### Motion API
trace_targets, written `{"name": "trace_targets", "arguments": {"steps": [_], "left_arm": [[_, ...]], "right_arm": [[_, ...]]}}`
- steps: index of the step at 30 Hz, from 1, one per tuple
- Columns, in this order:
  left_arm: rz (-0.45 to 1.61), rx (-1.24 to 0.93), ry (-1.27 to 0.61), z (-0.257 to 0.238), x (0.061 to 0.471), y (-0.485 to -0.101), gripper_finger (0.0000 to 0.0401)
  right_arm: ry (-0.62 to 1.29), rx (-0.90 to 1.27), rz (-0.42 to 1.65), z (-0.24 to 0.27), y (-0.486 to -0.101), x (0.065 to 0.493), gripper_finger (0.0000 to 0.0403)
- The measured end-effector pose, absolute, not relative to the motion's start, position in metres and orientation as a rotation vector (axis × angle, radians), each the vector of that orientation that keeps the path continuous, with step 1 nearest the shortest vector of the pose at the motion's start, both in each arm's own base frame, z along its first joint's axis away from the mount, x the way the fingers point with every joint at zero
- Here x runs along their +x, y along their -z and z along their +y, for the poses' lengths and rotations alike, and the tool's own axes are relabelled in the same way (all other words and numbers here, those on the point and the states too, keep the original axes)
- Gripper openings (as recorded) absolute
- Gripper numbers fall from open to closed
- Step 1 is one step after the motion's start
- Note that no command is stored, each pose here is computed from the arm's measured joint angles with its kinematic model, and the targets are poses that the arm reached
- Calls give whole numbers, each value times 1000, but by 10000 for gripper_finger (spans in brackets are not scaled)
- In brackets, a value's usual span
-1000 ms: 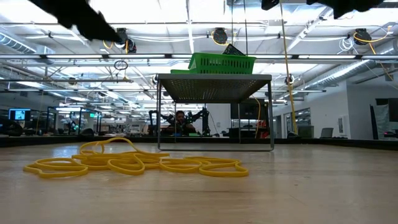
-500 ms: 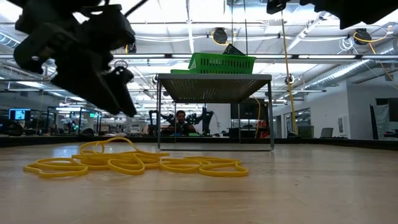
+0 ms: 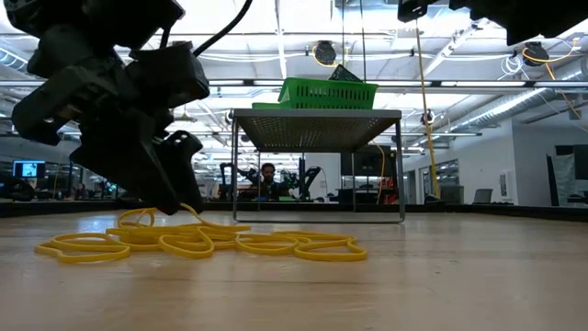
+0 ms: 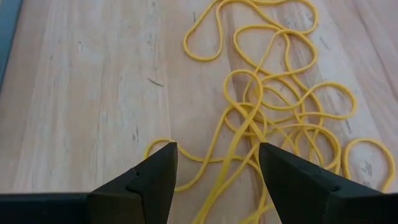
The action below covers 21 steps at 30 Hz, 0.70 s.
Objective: Pick & Place Office Desk Supplies
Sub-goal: Put the yellow rubber band into the left green bin on the shelf
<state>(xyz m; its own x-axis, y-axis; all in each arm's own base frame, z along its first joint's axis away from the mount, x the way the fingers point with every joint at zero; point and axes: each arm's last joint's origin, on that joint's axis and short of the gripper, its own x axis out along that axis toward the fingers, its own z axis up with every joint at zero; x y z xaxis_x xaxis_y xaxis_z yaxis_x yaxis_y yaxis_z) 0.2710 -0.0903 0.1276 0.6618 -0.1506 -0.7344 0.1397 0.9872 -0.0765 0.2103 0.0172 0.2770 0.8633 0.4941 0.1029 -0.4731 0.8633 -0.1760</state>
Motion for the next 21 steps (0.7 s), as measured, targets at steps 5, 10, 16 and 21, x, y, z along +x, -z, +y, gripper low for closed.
{"name": "trace_targets", "arguments": {"steps": [5, 10, 16, 21], "left_arm": [[878, -7, 146, -89, 268, -124, 232], [941, -30, 104, -87, 263, -121, 232], [920, -4, 107, -87, 265, -122, 232], [909, 36, 128, -87, 265, -122, 232]], "right_arm": [[-509, -145, -141, 17, -277, 210, 79], [-448, -114, -126, 15, -278, 208, 79], [-256, -104, -82, 10, -287, 185, 77], [-215, -115, -67, 8, -292, 166, 77]]}}
